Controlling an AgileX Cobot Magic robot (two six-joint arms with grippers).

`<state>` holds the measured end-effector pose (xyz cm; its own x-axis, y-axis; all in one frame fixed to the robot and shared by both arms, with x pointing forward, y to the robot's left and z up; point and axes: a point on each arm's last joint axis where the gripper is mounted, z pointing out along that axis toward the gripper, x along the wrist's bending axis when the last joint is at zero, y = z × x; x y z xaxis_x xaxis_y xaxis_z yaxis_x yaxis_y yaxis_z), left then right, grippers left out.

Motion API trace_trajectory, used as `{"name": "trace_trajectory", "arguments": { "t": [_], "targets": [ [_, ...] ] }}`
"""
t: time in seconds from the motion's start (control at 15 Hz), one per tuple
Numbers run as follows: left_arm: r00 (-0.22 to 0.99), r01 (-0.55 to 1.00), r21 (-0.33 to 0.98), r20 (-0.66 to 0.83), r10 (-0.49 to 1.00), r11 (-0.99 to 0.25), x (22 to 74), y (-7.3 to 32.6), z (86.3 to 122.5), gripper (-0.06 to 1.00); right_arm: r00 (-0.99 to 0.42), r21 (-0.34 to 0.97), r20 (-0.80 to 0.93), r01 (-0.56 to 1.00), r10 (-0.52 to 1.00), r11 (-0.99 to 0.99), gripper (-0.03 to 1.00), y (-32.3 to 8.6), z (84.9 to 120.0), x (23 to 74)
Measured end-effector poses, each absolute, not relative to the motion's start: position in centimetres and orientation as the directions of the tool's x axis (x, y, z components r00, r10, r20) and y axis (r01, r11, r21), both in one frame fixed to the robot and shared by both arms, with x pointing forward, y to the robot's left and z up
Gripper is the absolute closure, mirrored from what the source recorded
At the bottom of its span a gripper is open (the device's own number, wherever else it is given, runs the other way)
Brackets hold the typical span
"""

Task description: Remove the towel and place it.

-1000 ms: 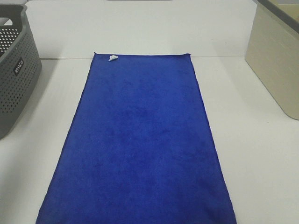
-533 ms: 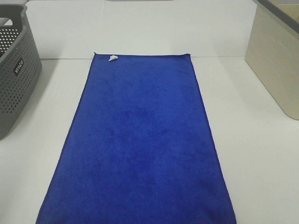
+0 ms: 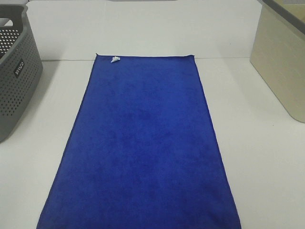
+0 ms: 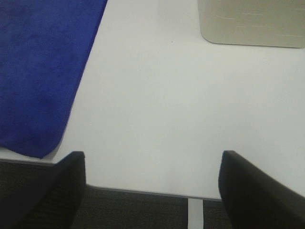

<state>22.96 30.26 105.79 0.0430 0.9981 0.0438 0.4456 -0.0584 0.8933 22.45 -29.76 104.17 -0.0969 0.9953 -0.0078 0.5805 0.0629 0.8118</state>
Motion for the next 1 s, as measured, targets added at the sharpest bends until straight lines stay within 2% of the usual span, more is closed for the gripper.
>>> {"name": "trace_trajectory", "arguments": {
  "t": [0.27,1.0],
  "targets": [
    [0.068,0.446,0.891,0.059,0.996,-0.083,22.98,30.12,105.63,0.23,-0.102,0.845,-0.014,0.531,0.995,0.067,0.21,-29.67,103.66,23.49],
    [0.073,0.446,0.891,0.056,0.996,-0.083,22.98,30.07,105.62,0.23,-0.102,0.843,-0.014,0.533,0.995,0.067,0.21,-29.67,103.52,23.56]
  ]
}}
